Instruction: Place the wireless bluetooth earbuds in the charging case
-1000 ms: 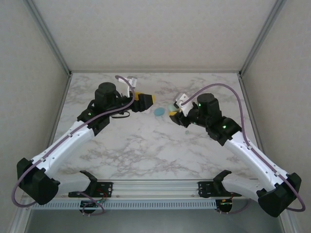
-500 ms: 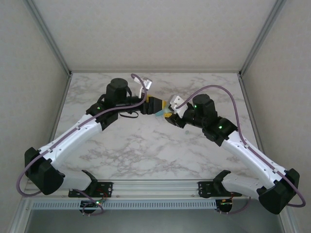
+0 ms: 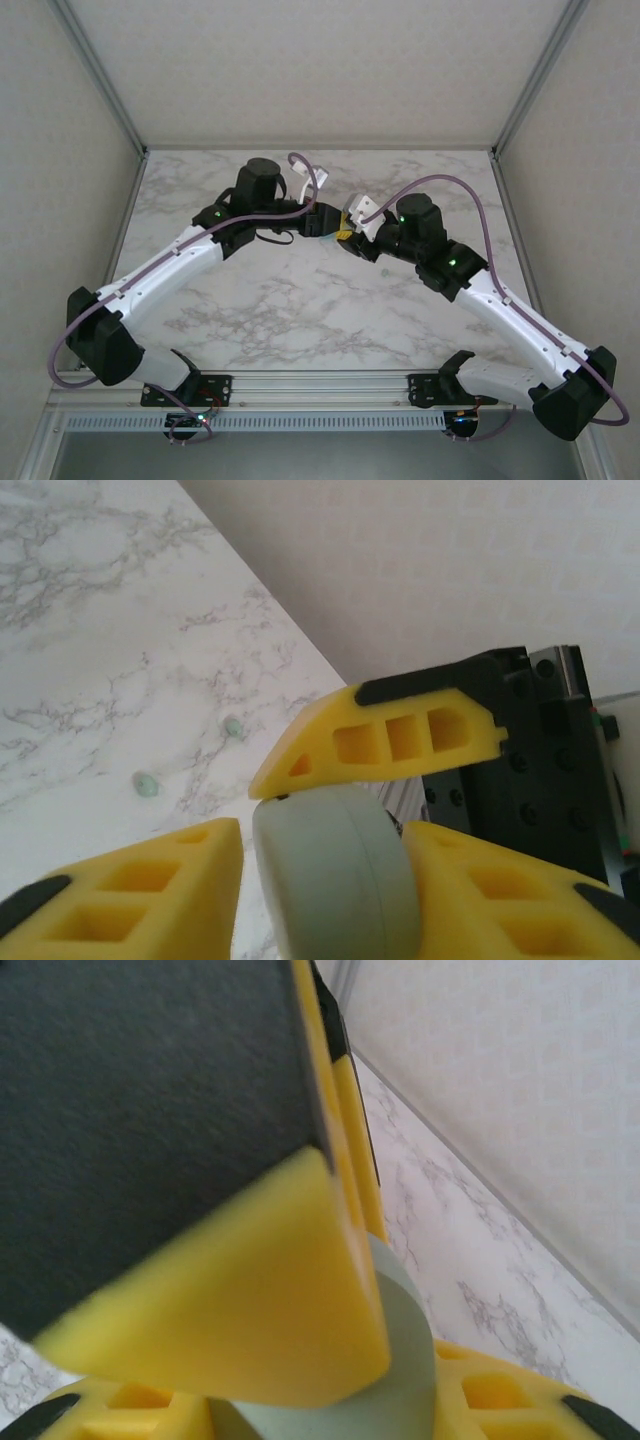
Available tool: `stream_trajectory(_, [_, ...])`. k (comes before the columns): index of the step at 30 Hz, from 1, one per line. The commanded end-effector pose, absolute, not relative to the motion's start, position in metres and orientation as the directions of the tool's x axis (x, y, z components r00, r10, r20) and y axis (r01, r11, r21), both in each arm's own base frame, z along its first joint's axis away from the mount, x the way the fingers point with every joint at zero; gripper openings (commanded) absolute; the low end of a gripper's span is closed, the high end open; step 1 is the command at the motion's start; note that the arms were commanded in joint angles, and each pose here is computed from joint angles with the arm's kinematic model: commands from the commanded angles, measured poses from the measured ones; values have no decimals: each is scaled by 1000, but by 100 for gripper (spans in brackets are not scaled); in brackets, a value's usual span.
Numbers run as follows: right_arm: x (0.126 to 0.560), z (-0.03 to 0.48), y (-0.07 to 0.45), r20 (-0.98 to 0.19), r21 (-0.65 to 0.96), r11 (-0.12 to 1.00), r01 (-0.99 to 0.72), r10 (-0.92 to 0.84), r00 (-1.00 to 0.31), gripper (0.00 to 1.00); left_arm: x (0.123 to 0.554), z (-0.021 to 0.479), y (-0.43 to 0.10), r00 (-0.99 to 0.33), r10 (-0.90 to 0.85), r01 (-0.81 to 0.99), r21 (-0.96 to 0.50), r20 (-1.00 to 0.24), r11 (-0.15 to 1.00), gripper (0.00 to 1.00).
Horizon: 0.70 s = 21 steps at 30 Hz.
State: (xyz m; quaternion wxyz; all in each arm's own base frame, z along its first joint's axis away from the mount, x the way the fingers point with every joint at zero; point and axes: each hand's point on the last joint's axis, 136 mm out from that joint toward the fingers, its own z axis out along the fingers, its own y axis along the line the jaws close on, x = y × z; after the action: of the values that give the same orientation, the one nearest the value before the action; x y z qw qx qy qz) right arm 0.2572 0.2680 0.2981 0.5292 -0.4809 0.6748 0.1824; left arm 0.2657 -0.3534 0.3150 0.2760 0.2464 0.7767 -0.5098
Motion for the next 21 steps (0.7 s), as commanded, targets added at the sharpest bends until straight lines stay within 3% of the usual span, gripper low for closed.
stream_trajectory(1, [255,308,274,-901,-286,458,-842,-428,73,40,268,317,-356,-735,102,653,-661,-670,370,28])
stream_trajectory(6, [257,307,265,-906,-314,504,-805,-412,96,50,273,326,-355,-743,44,632,-678,-668,375,15])
stream_trajectory(11, [258,309,243,-928,-354,590,-725,-314,198,61,274,342,-353,-763,-36,600,-729,-645,329,13])
stream_trajectory(14, [249,304,237,-953,-269,504,-821,-262,152,61,272,352,-351,-783,-64,576,-760,-619,300,13])
stream_trajectory(16, [253,309,232,-962,-252,527,-811,-231,149,61,271,356,-350,-788,-74,570,-770,-611,288,14])
stream_trajectory(21, [245,321,241,-942,-332,452,-828,-203,267,63,270,361,-349,-798,-99,554,-789,-594,267,14])
